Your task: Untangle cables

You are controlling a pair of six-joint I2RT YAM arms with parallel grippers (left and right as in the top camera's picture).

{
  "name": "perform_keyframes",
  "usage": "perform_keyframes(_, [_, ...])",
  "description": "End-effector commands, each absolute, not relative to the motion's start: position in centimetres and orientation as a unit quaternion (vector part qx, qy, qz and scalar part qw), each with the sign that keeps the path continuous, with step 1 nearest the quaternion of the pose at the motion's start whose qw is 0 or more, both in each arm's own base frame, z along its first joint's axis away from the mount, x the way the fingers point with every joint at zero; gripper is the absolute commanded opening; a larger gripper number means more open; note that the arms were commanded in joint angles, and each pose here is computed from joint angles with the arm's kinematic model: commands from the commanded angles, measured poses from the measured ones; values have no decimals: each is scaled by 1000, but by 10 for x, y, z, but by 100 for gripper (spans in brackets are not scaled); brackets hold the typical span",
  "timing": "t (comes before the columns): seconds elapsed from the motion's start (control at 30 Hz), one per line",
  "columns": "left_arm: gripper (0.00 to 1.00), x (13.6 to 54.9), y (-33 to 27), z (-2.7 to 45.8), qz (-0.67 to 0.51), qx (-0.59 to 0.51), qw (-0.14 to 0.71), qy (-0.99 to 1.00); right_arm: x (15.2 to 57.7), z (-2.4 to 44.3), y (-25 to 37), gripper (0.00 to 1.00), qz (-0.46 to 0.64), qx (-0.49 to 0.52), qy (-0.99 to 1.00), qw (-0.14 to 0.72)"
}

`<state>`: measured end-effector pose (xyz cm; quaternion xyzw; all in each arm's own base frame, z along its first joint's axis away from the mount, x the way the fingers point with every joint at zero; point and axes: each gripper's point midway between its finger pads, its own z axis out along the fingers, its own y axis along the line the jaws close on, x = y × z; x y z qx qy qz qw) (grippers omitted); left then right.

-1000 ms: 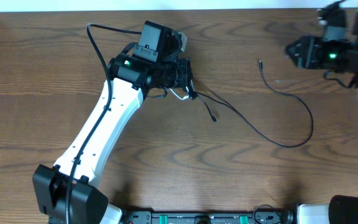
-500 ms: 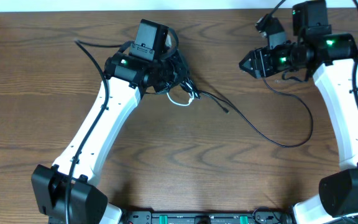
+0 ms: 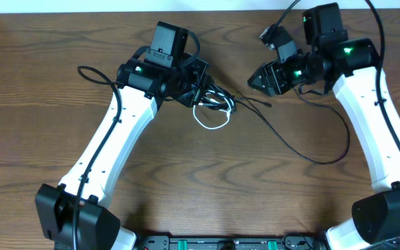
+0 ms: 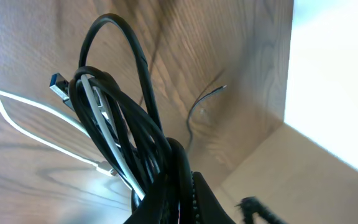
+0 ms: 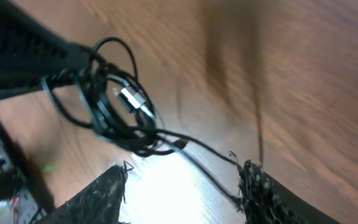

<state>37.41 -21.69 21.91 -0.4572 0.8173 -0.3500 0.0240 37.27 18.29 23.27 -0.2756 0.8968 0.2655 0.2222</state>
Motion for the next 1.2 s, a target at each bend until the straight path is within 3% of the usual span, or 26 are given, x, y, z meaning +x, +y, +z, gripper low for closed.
perform_keyframes(0.0, [7,374,-218,219,-355,-514,-7,781,363,231,195,57,282,-320,878,215])
perform_keyframes(0.27, [7,373,-222,221,-358,-589,-56,722,353,227,208,58,287,-362,863,207])
perform_keyframes(0.53, [7,375,-227,226,-374,-583,-63,718,359,201,221,56,287,-376,861,185])
perform_keyframes(0.8, [7,375,-227,226,-379,-497,-20,780,385,175,230,51,294,-354,868,186])
perform_keyframes(0.97, [8,373,-229,227,-384,-436,1,814,394,177,236,43,305,-348,863,202])
perform_keyframes(1.17, [7,368,-237,232,-399,-388,-4,831,395,184,246,43,325,-358,848,217])
